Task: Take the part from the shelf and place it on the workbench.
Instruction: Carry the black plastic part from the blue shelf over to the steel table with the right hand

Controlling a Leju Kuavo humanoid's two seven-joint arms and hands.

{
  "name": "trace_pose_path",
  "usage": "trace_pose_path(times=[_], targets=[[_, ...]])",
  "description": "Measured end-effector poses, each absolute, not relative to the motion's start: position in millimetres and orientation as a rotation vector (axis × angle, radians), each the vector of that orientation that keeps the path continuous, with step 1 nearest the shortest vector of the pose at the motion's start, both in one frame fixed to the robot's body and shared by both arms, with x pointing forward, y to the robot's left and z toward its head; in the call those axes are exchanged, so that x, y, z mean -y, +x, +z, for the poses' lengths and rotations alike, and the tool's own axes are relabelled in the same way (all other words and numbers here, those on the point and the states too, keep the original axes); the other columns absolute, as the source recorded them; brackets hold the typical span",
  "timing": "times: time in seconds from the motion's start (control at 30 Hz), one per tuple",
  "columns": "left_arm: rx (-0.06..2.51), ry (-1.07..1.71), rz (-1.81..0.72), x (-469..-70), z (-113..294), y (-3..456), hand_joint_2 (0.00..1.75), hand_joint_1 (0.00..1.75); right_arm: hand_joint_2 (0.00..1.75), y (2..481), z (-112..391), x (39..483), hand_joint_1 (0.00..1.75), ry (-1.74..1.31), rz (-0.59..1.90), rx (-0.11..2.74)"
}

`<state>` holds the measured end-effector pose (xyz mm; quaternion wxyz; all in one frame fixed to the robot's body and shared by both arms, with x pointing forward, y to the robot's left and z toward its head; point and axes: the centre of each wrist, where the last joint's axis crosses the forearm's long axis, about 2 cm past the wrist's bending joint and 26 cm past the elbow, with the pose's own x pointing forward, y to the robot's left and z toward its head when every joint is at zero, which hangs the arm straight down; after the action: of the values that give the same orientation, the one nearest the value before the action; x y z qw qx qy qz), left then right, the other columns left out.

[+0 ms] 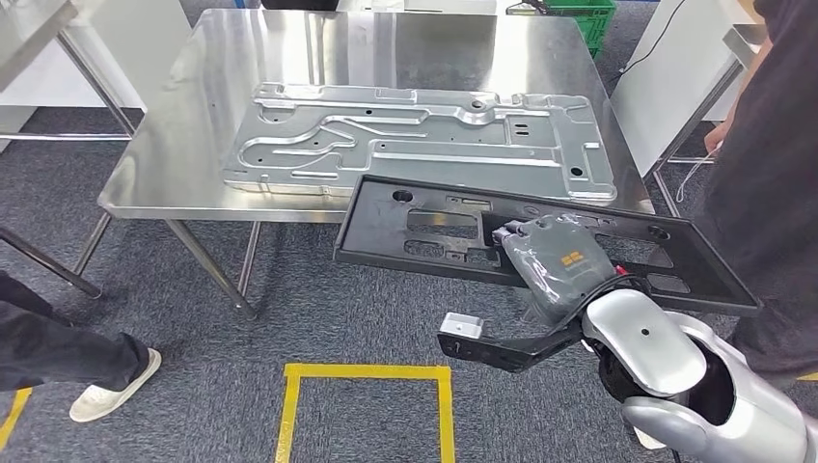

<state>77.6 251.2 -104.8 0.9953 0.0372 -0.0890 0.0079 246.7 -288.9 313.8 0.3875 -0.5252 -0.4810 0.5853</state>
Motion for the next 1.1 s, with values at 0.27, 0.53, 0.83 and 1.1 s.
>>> trace_pose_path(times=[0.27,0.53,0.83,1.1], targets=[[0.178,0.075,0.018,-251.6,-104.9,77.7,1.75,0.0,1.75,247.1,315.1,288.4,1.75,-1.332,1.48,1.234],[0.177,0.074,0.019,-251.0,-104.9,76.9,1.75,0.0,1.75,247.9,313.8,289.7,1.75,-1.313,1.476,1.232],[0.177,0.08,0.019,-254.0,-105.0,77.7,1.75,0.0,1.75,249.2,314.8,289.5,1.75,-1.319,1.467,1.233],[0.176,0.08,0.02,-254.0,-105.2,77.0,1.75,0.0,1.75,249.5,314.4,288.4,1.75,-1.325,1.462,1.234]])
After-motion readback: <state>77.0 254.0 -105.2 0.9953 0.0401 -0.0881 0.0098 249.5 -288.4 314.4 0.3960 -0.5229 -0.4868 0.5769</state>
